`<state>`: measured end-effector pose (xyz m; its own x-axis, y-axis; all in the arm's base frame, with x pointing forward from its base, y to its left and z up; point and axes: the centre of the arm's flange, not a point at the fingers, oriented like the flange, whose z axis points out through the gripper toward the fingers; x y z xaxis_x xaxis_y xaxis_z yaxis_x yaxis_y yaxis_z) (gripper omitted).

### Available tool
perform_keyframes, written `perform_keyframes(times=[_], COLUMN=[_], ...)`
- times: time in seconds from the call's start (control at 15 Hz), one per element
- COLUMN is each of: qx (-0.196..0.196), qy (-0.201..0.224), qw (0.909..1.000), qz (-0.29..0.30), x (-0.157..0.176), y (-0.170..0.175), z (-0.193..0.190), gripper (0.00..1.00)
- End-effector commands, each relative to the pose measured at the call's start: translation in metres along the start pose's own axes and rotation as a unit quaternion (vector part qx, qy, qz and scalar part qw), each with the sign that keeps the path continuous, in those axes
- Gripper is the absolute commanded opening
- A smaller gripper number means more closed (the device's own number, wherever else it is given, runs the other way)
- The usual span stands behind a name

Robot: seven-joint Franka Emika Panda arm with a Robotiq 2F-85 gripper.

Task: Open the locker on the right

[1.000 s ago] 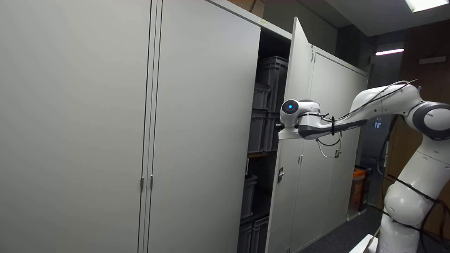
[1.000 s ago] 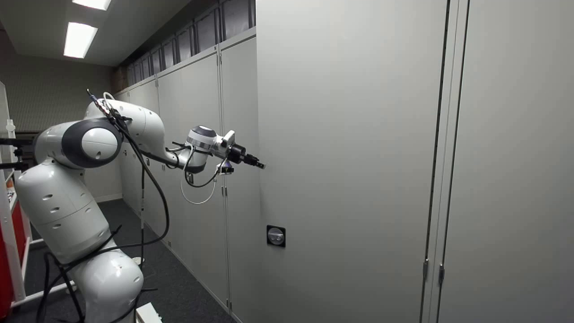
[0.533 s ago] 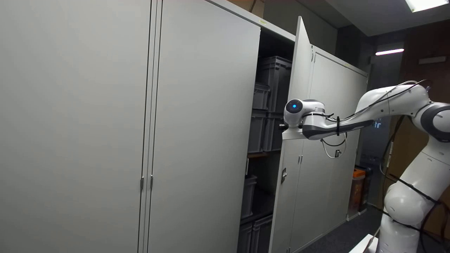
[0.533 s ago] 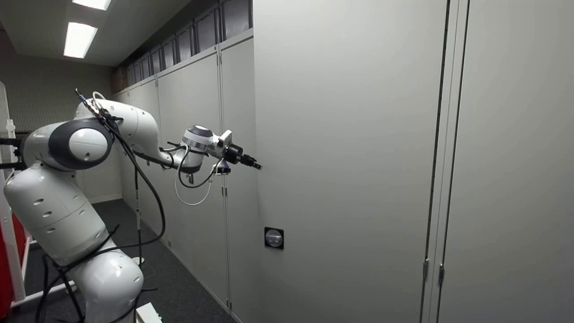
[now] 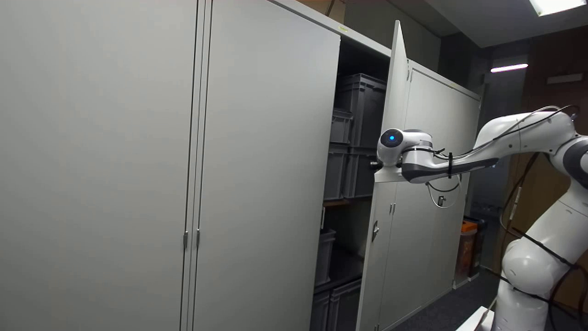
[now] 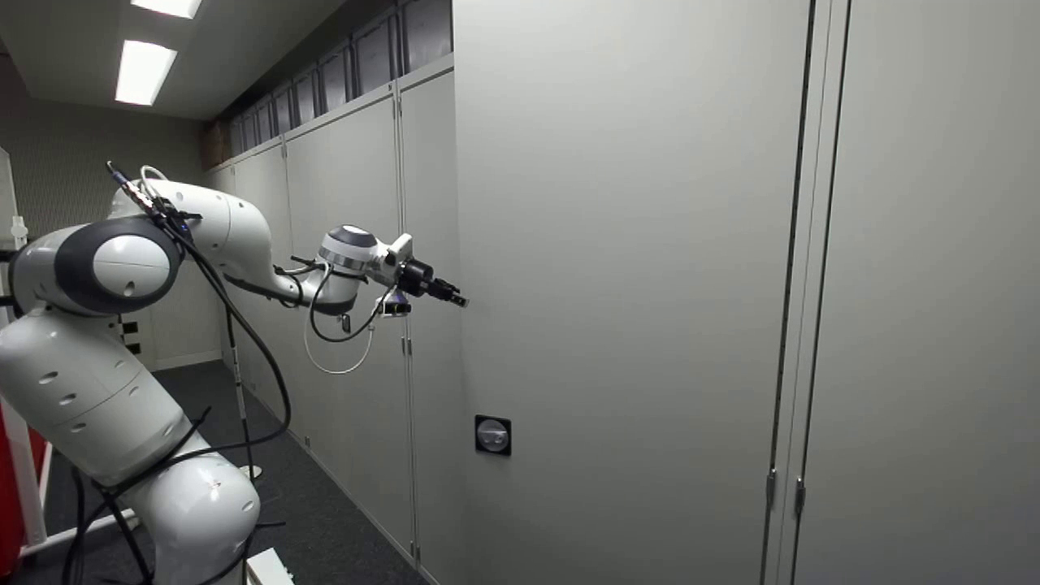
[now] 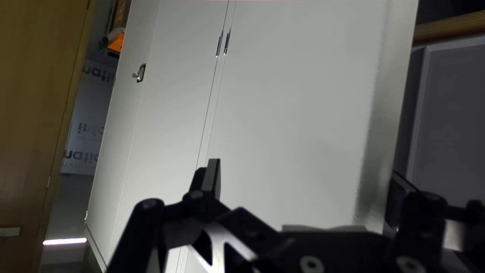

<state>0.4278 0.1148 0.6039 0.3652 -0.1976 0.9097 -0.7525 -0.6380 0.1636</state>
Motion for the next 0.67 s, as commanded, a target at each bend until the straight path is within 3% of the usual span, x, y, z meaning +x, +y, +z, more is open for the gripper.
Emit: perform_keyframes(times=[0.0,0.6], qx=[-0.014,-0.031], qy=[-0.004,-0.020], qw=[0.9999,0.9992], qz=[-0.001,0.016], x=[-0.001,-0.004], y=[0.030,0.047], z=[-0.010,-0.007], gripper=[1.00,1.00])
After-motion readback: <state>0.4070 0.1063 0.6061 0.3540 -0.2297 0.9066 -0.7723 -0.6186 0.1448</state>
